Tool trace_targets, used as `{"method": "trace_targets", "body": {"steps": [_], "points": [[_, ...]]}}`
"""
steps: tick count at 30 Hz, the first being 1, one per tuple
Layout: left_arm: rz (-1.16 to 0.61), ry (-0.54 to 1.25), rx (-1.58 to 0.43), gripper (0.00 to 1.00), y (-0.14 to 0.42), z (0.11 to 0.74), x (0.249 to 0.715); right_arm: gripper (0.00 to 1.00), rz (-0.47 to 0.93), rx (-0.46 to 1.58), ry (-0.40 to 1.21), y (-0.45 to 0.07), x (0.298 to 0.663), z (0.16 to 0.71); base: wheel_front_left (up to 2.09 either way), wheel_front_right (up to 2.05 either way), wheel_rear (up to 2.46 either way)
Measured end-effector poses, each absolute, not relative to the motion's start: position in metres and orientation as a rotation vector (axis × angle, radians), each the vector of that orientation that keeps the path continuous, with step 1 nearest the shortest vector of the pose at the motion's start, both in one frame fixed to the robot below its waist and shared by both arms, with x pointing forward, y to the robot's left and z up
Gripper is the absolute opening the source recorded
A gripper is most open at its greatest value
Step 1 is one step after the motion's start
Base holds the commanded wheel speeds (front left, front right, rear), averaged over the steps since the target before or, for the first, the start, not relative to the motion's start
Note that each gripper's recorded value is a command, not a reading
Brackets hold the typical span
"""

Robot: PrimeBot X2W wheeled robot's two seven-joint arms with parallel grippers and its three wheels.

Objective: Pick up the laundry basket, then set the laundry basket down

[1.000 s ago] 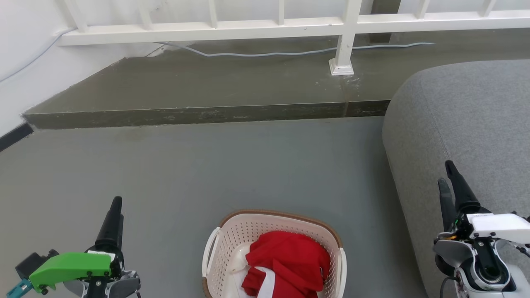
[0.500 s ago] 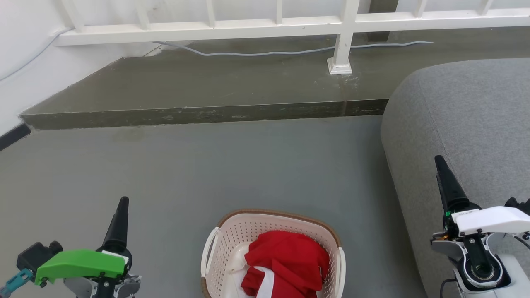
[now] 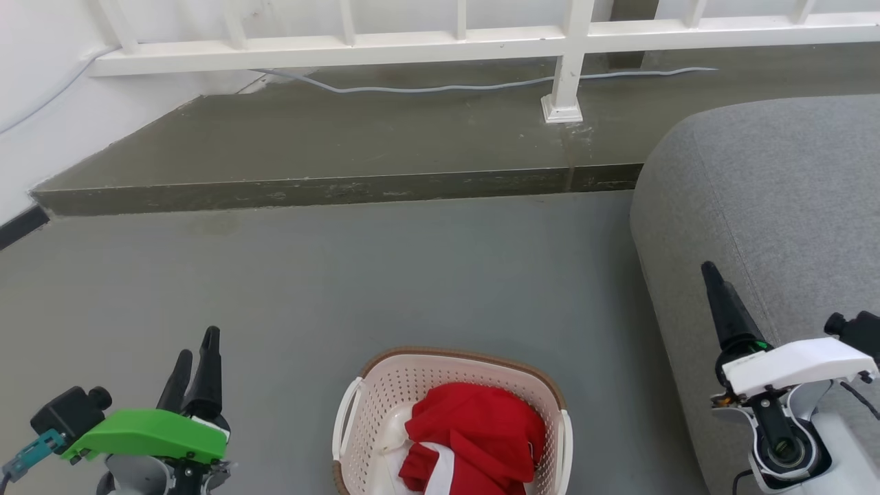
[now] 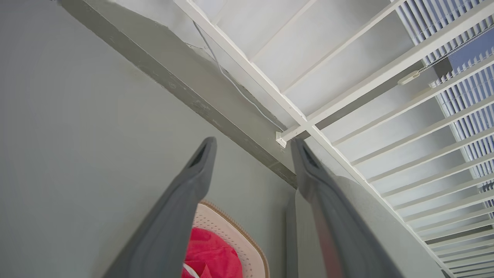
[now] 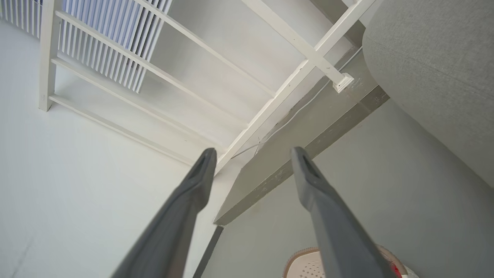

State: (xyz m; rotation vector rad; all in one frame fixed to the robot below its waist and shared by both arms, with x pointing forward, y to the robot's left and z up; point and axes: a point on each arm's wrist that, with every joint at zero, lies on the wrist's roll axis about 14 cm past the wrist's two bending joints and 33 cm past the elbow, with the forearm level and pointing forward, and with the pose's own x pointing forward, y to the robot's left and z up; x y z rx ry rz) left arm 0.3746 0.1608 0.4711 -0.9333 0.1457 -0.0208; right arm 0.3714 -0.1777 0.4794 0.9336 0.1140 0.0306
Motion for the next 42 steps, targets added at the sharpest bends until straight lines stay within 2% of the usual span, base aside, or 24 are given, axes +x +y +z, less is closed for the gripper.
{"method": "trace_targets", "body": {"steps": [42], "points": [[-0.173, -0.035, -0.395, 1.0, 0.127, 0.508, 0.382, 1.0, 0.169, 0.407, -0.022, -0.153, 0.377, 0.505, 0.0, 0.0, 0.0]]}}
